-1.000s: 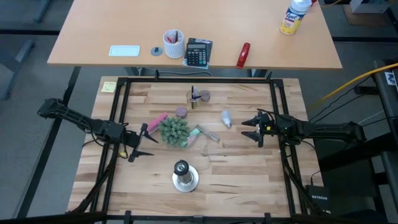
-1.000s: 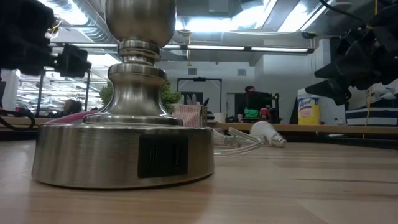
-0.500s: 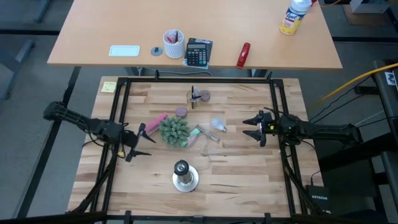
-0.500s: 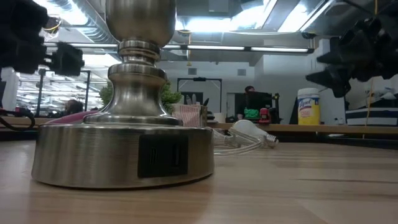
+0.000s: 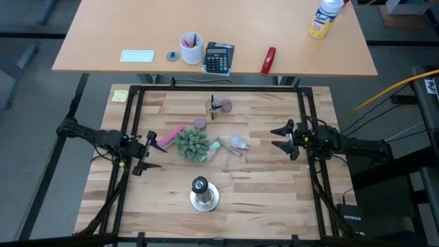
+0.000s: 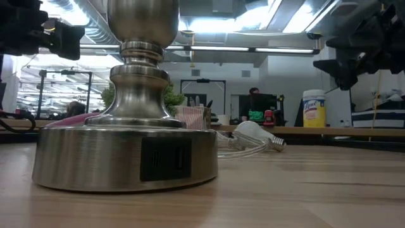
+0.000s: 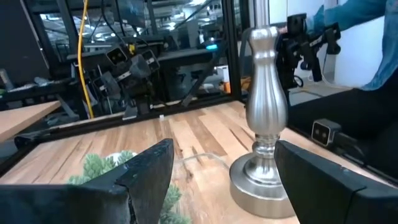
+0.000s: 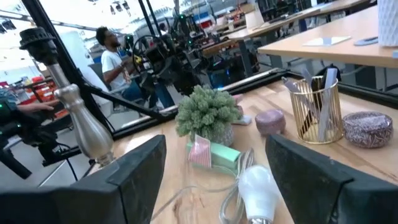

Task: Screw lightbulb
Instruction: Return to Home Position

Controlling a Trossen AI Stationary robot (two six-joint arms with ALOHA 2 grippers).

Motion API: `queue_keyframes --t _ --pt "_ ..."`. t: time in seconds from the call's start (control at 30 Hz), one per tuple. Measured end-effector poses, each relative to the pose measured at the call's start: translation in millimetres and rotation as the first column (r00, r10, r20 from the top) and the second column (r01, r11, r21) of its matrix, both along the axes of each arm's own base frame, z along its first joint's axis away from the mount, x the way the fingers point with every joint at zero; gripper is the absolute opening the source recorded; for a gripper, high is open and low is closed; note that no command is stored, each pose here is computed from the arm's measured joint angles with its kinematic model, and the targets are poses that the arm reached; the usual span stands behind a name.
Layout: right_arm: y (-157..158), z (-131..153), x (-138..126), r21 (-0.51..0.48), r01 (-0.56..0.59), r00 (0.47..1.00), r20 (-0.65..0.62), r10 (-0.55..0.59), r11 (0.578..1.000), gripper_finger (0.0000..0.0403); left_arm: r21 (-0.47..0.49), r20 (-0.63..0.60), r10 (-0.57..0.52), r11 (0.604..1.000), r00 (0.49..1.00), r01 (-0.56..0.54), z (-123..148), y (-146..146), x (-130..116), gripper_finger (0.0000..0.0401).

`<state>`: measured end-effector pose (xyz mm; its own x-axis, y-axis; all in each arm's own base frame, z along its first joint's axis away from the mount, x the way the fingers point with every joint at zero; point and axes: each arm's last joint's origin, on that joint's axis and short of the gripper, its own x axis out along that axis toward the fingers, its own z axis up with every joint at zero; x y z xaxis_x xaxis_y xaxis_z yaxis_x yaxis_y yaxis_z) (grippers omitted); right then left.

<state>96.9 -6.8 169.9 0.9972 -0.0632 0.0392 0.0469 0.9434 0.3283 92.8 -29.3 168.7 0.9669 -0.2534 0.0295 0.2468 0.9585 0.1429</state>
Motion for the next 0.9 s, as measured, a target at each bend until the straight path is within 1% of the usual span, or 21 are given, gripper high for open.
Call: queue_keyframes --t 0.9 --pt "0.1 -0.9 0.0 0.001 -0.001 1.000 -0.009 0.001 1.000 0.0280 0.002 -0.007 0.000 1.000 1.000 0.000 -0.6 0.0 0.2 0.0269"
